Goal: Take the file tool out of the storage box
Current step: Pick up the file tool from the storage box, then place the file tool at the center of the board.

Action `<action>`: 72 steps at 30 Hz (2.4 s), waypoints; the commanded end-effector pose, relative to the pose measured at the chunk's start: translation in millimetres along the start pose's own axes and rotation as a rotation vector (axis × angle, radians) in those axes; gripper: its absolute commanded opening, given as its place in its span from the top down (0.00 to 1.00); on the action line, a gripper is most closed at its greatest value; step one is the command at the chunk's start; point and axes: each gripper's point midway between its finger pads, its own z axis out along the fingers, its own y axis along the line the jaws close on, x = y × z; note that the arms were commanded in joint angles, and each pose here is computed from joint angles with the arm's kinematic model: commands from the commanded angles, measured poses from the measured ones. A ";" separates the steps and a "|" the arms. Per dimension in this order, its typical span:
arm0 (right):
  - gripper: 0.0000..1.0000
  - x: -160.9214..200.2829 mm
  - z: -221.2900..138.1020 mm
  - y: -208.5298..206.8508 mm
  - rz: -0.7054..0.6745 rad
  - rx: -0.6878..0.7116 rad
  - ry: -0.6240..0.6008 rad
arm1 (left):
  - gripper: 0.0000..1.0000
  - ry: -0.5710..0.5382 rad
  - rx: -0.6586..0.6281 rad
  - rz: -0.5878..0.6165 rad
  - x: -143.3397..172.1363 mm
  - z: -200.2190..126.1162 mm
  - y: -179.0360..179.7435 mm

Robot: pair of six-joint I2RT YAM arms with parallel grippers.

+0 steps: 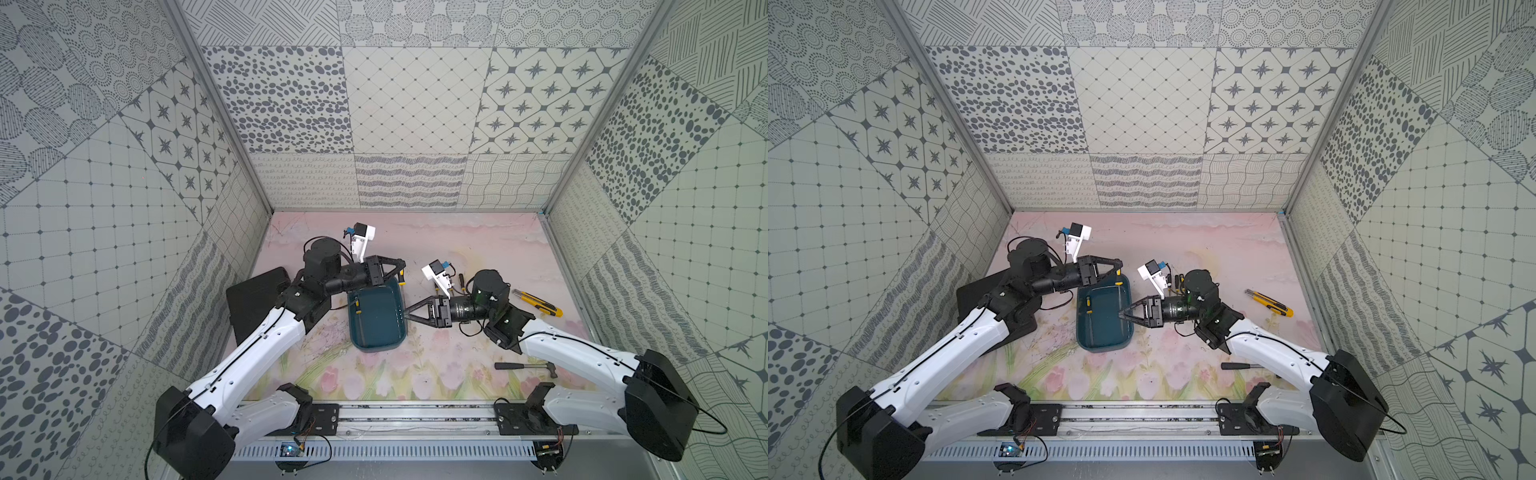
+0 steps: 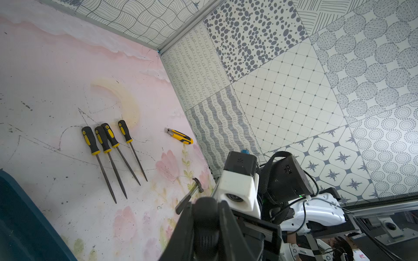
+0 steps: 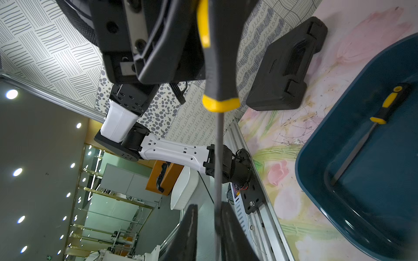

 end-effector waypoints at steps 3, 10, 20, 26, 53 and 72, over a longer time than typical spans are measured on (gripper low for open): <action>0.80 1.6 -1.5 16.8 -0.055 -0.065 0.012 | 0.91 -0.043 0.017 0.085 -13.5 -2.2 -6.5; 0.83 5.0 -0.7 17.1 -0.050 -0.074 0.028 | 0.91 -0.050 0.014 0.083 -16.2 -1.5 -5.0; 0.86 9.2 2.3 16.5 -0.045 -0.083 0.052 | 0.91 -0.058 0.015 0.083 -18.7 -0.8 -4.8; 0.84 13.1 5.0 18.0 -0.043 -0.095 0.075 | 0.91 -0.066 0.015 0.083 -21.3 -1.4 -5.5; 1.00 7.8 12.8 13.7 -0.036 -0.054 0.065 | 0.69 -0.098 0.030 0.092 -28.2 -5.3 -11.7; 1.00 2.5 -64.2 -139.8 0.045 1.034 0.022 | 0.01 0.038 -0.496 0.024 -16.5 -28.6 63.5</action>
